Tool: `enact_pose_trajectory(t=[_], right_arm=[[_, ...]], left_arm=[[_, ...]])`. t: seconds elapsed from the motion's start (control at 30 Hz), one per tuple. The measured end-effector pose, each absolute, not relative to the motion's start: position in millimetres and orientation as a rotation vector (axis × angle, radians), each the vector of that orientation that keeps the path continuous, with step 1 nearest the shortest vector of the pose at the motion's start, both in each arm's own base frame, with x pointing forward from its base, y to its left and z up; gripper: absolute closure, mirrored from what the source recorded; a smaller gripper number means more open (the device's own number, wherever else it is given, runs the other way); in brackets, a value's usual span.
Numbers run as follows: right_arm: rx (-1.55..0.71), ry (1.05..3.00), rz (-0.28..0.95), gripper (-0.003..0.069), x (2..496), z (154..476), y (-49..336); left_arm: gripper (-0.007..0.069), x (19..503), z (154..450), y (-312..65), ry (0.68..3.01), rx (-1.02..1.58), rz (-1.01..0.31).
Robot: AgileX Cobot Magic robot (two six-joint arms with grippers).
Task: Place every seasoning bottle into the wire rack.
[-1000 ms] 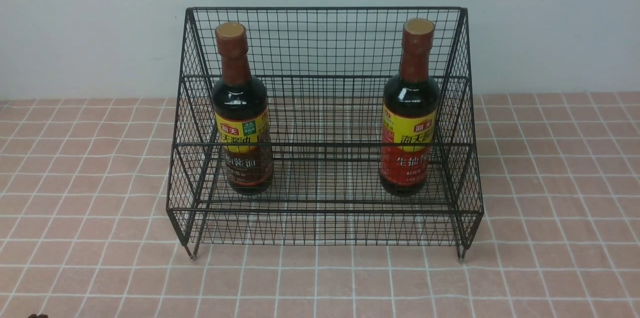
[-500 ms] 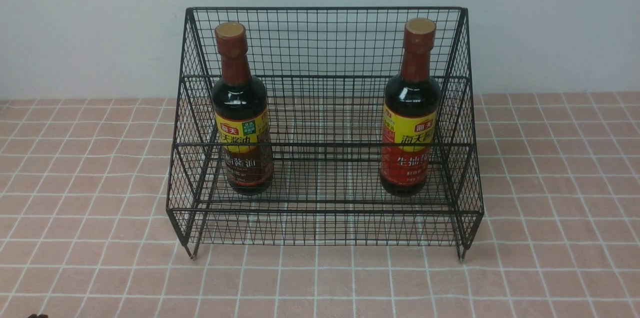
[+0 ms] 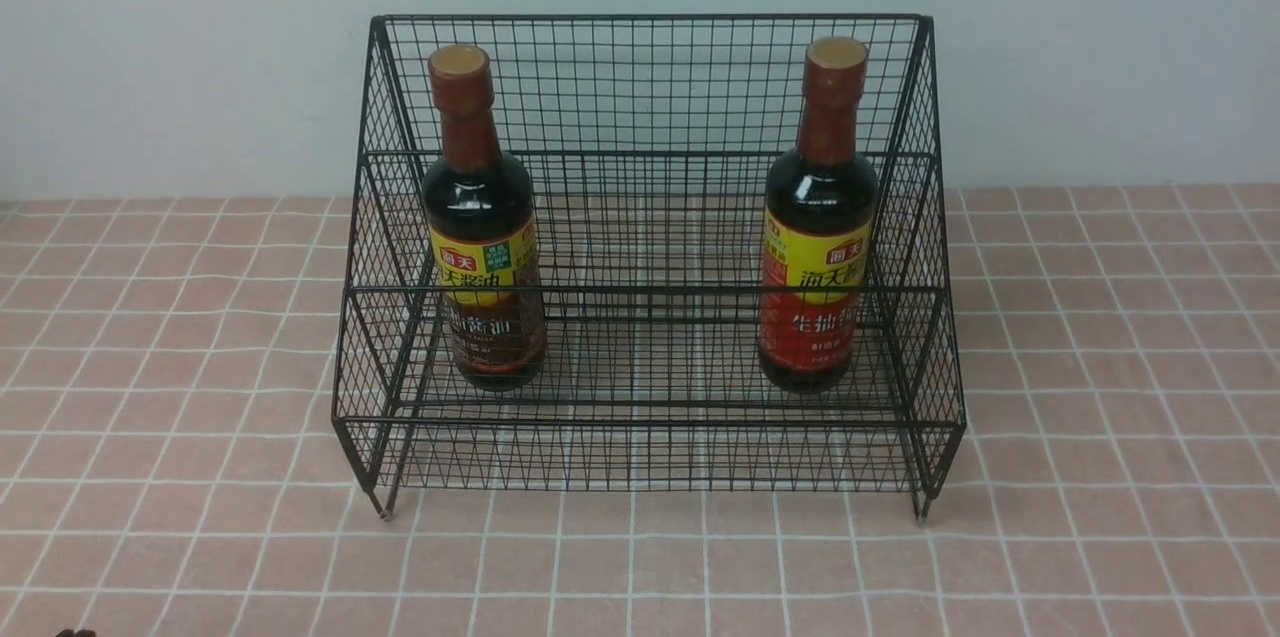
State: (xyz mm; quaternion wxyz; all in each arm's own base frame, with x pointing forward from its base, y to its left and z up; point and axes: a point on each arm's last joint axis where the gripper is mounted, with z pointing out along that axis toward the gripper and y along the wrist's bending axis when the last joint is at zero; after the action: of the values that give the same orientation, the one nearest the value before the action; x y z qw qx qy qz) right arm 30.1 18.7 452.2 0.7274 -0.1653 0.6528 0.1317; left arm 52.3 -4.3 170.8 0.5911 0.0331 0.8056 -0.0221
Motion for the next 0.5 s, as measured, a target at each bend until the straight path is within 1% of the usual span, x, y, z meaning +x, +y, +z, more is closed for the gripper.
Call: enact_pose_trajectory(t=[0.13, 0.17, 0.2, 0.27, 0.3, 0.4, 0.43, 0.5], right_arm=[[-0.277, 1.538, 0.174, 0.0673, 50, 424, 18], [-0.239, 1.580, 0.132, 0.0673, 58, 409, 16], [-0.234, 1.586, 0.127, 0.0673, 59, 407, 16], [-0.180, 1.661, 0.074, 0.0673, 70, 379, 12], [-0.154, 1.702, 0.052, 0.0673, 75, 359, 10], [-0.130, 1.749, 0.028, 0.0673, 79, 323, 8], [-0.126, 1.766, 0.013, 0.0673, 79, 303, 7], [-0.129, 1.767, -0.006, 0.0673, 76, 278, 6]], left_arm=[[0.0632, 52, 171, -4, 1.874, 0.077, -0.051], [0.0632, 52, 171, -4, 1.874, 0.077, -0.051], [0.0632, 52, 171, -4, 1.874, 0.077, -0.051], [0.0632, 52, 171, -4, 1.874, 0.077, -0.051], [0.0632, 52, 171, -4, 1.874, 0.077, -0.051], [0.0632, 52, 171, -4, 1.874, 0.077, -0.051], [0.0632, 52, 171, -4, 1.874, 0.077, -0.051], [0.0632, 52, 171, -4, 1.874, 0.077, -0.051]])
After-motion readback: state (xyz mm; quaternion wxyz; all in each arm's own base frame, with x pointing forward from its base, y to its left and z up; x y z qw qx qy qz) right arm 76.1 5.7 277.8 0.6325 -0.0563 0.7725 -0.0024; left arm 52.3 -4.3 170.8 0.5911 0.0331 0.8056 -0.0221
